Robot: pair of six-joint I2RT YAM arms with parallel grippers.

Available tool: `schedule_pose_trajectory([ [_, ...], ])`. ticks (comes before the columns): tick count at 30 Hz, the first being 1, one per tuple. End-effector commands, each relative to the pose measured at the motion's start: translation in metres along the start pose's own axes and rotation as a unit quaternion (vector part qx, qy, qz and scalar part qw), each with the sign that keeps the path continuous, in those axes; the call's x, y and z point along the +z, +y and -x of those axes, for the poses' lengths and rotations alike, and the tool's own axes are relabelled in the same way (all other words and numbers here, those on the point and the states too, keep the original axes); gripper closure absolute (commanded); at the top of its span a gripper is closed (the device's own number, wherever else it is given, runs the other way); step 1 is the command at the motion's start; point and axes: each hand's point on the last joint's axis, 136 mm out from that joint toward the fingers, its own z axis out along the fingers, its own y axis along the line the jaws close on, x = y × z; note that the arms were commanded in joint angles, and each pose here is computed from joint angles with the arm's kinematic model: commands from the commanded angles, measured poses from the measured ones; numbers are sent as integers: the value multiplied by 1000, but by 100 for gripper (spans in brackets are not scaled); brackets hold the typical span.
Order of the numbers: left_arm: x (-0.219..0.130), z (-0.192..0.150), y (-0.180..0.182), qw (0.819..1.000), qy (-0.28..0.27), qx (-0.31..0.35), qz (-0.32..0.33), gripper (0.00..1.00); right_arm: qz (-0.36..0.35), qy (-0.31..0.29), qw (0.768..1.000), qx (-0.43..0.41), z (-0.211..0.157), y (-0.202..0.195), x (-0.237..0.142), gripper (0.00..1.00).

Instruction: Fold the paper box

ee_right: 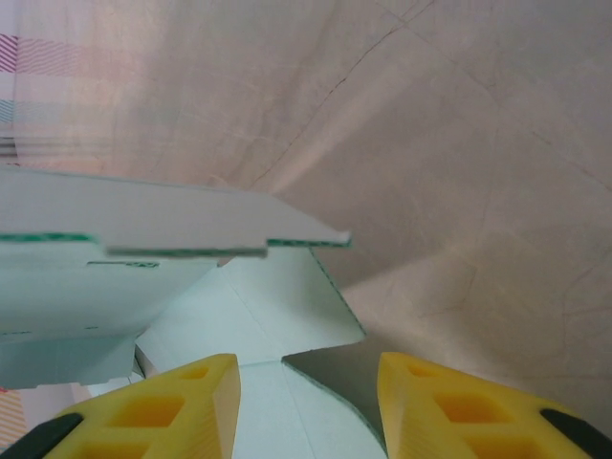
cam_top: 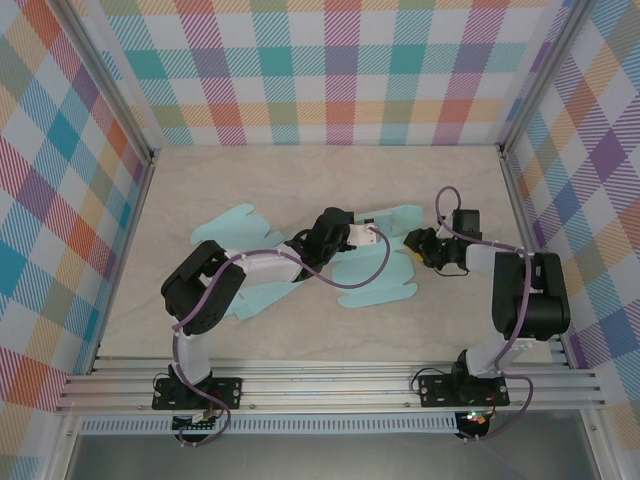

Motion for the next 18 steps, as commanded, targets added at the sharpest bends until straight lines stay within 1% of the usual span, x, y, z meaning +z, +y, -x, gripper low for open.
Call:
schedule_pose_trajectory([
  [1,-10,7,23,999,-16,-24,27,100,20,-8,1000,-11,10,11,2,57],
  [4,-9,6,21,999,-15,-23,24,100,13,-11,1000,-11,9,7,3,57],
  [7,-9,6,21,999,-16,-25,24,100,28,-14,999,-14,11,11,4,57],
  [13,-7,7,21,999,-17,-27,23,100,58,-16,998,-30,17,28,7,62],
  [18,-6,8,20,999,-16,-29,21,100,69,-25,996,-52,18,45,2,69],
])
